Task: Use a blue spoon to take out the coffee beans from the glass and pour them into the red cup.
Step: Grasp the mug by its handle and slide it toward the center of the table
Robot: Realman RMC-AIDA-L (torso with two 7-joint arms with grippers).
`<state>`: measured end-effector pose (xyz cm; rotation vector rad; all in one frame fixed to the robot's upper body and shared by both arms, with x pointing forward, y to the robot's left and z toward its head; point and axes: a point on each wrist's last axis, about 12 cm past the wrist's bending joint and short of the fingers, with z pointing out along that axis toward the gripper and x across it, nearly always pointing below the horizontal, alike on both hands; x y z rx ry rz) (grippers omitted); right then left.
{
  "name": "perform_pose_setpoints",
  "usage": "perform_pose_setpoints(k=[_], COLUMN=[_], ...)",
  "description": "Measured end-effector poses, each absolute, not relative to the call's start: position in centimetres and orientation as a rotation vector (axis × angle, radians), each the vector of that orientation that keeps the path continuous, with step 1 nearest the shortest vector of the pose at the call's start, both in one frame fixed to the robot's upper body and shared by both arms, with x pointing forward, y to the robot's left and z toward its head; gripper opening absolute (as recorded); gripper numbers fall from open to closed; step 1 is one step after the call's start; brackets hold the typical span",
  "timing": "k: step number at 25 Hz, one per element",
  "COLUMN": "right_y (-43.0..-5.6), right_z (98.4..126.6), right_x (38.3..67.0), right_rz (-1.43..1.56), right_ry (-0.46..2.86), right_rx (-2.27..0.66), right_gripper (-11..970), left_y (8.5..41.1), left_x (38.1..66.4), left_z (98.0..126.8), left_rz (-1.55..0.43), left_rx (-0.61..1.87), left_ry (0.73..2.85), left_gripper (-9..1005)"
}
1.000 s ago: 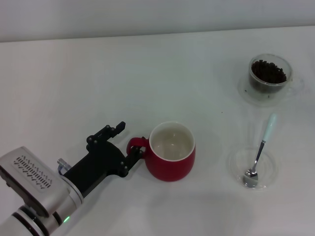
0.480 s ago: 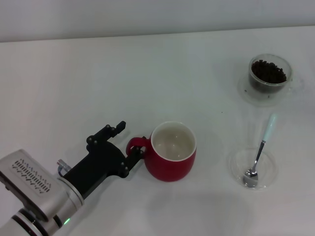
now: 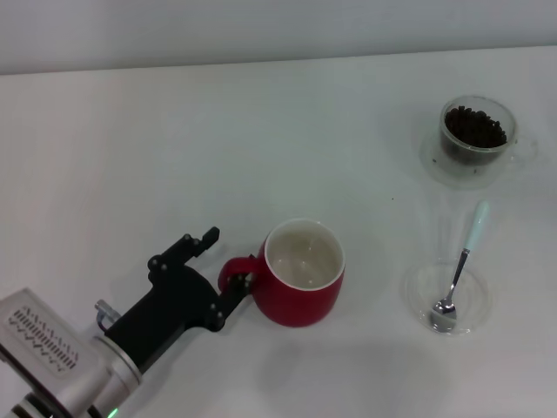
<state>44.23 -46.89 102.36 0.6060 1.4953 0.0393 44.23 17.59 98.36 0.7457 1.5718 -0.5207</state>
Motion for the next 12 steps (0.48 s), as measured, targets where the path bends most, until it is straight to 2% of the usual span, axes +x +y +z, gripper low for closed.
perform_pose_setpoints(k=[12], right_y=[-46.8], right_z=[102.4], right_x=[44.4], right_rz=[0.034], right_ry=[1.505], right_rx=[0.585], right_gripper=[857], left_y=[17.7], left_x=[42.7], left_z=[97.7], left_rz=[-0.537], left_rx=[0.765], left_ry=[1.590], left_gripper=[579])
